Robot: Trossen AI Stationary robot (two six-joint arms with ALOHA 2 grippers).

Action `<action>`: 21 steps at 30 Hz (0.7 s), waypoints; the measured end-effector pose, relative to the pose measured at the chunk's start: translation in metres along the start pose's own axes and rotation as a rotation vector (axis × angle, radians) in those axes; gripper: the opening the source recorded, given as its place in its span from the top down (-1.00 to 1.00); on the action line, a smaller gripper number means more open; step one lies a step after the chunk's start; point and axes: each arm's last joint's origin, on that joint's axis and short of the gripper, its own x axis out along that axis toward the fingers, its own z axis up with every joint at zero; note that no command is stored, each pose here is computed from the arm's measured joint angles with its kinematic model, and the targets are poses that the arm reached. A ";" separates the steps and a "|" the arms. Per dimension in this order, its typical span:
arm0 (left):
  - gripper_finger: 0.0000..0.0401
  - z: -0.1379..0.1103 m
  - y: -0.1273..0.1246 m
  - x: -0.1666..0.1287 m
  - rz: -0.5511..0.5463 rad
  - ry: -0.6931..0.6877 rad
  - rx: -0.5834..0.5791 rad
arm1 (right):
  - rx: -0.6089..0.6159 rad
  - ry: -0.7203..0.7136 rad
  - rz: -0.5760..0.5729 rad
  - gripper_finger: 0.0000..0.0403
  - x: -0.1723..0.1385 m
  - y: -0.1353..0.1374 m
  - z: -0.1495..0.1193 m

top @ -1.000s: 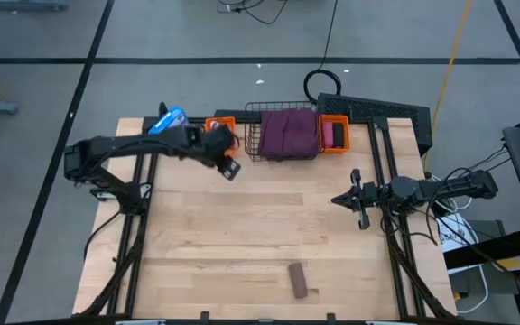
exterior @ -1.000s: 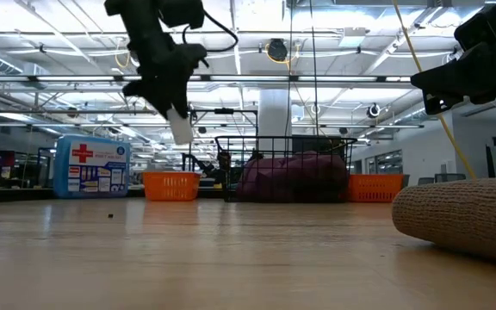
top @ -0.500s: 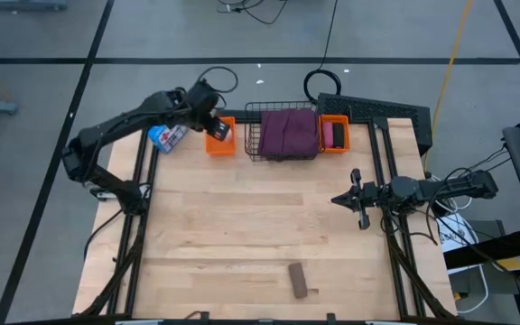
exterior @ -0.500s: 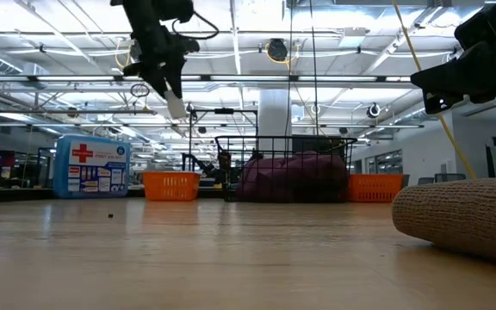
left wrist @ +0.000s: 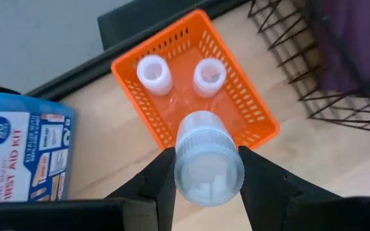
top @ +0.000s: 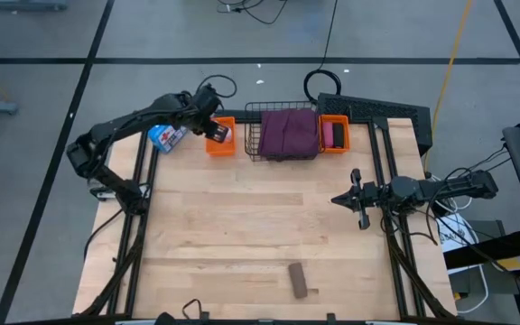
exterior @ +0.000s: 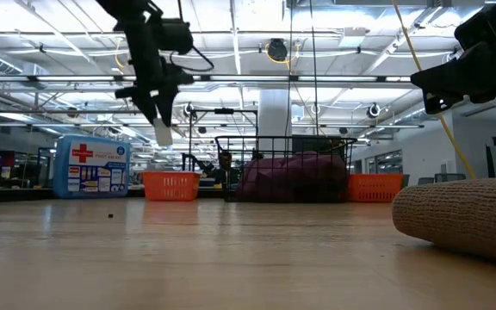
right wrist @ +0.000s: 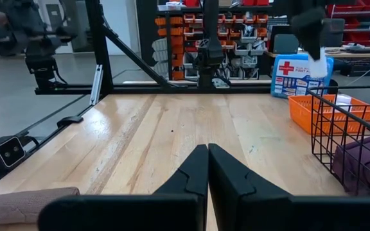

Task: Pick & place medical supplies in basket/bin
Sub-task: Put the white pill bottle into the left orange bin

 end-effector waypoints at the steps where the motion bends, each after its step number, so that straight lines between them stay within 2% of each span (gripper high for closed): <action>1: 0.29 0.000 -0.001 0.005 0.007 0.015 0.003 | 0.000 0.000 0.001 1.00 0.000 0.000 0.000; 14: 0.28 0.002 -0.007 0.076 0.069 0.201 0.039 | 0.000 0.000 0.000 1.00 0.000 0.000 0.000; 21: 0.28 0.001 -0.010 0.100 0.080 0.251 0.044 | 0.000 0.000 0.000 1.00 0.000 0.000 0.000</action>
